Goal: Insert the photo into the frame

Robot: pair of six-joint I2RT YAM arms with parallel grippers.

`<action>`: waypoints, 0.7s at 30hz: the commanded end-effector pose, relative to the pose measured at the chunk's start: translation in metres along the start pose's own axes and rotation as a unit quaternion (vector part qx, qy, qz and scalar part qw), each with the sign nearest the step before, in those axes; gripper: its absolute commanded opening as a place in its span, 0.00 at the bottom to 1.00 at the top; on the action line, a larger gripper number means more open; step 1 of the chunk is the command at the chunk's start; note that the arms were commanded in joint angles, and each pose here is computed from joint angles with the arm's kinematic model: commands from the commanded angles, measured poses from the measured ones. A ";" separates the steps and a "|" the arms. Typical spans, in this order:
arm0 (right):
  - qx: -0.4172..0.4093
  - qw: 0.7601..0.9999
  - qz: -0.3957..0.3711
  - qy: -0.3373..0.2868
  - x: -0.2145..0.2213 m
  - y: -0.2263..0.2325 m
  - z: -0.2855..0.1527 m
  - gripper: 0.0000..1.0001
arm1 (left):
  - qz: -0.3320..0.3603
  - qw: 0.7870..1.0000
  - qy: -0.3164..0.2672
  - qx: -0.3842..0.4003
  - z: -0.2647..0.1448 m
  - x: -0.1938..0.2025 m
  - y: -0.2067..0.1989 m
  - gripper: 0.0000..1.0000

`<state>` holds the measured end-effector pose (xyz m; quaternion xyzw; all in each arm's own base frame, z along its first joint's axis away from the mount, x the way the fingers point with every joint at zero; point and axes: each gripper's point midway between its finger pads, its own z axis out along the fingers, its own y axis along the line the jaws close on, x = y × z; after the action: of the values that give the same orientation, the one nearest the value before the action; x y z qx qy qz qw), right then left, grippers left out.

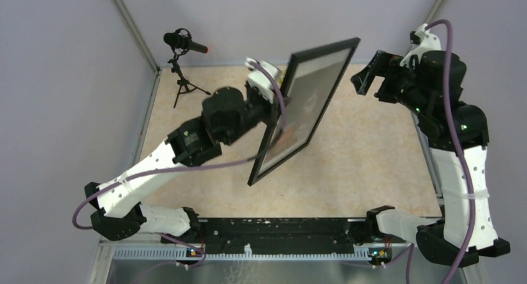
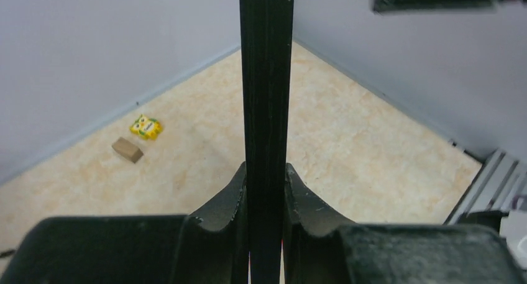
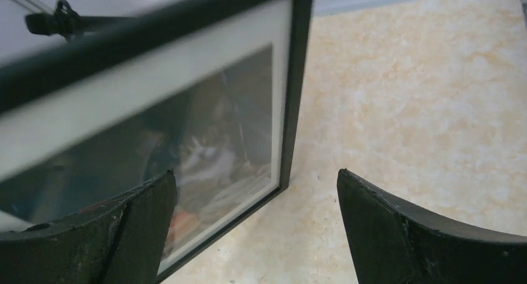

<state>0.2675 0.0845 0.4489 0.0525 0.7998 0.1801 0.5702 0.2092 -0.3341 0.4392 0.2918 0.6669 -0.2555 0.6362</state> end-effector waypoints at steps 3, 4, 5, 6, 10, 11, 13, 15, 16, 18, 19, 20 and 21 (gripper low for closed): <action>0.005 1.000 0.005 0.014 0.014 -0.005 0.016 0.97 | -0.218 0.972 0.010 0.087 -0.006 -0.009 0.034 0.00; 0.006 1.000 0.005 0.018 0.017 -0.006 0.019 0.97 | -0.243 0.965 0.015 0.093 -0.006 -0.005 0.042 0.00; 0.006 1.000 0.005 0.024 0.022 -0.006 0.024 0.98 | -0.269 0.958 0.016 0.097 -0.006 -0.002 0.053 0.00; 0.004 1.000 0.004 0.029 0.024 -0.006 0.028 0.98 | -0.298 0.949 0.028 0.102 -0.005 0.007 0.062 0.00; -0.009 0.996 0.000 0.091 0.059 -0.009 0.058 0.99 | -0.400 0.910 0.060 0.091 -0.009 0.052 0.108 0.00; -0.021 0.993 0.002 0.113 0.071 -0.007 0.066 0.99 | -0.419 0.902 0.065 0.085 -0.013 0.063 0.117 0.00; -0.031 0.987 0.012 0.157 0.099 -0.010 0.085 0.99 | -0.458 0.882 0.077 0.074 -0.022 0.087 0.136 0.00; -0.042 0.978 0.029 0.202 0.130 -0.012 0.101 0.99 | -0.492 0.863 0.093 0.063 -0.031 0.114 0.152 0.00; -0.050 0.973 0.038 0.222 0.146 -0.013 0.109 0.99 | -0.502 0.857 0.102 0.058 -0.036 0.127 0.158 0.00; -0.061 0.965 0.052 0.251 0.174 -0.016 0.120 0.99 | -0.522 0.843 0.124 0.038 -0.044 0.159 0.170 0.00; -0.061 0.961 0.057 0.265 0.187 -0.019 0.125 0.99 | -0.532 0.835 0.133 0.033 -0.050 0.173 0.175 0.00; -0.060 0.957 0.060 0.277 0.198 -0.022 0.129 0.99 | -0.544 0.827 0.142 0.027 -0.055 0.188 0.179 0.00; -0.056 0.954 0.061 0.287 0.208 -0.026 0.132 0.99 | -0.553 0.821 0.145 0.016 -0.060 0.201 0.185 0.00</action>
<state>0.3182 0.1363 0.2337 0.0244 0.9199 0.2222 0.3224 0.3131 -0.1566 0.2397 -0.1428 0.8218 -0.4777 0.2757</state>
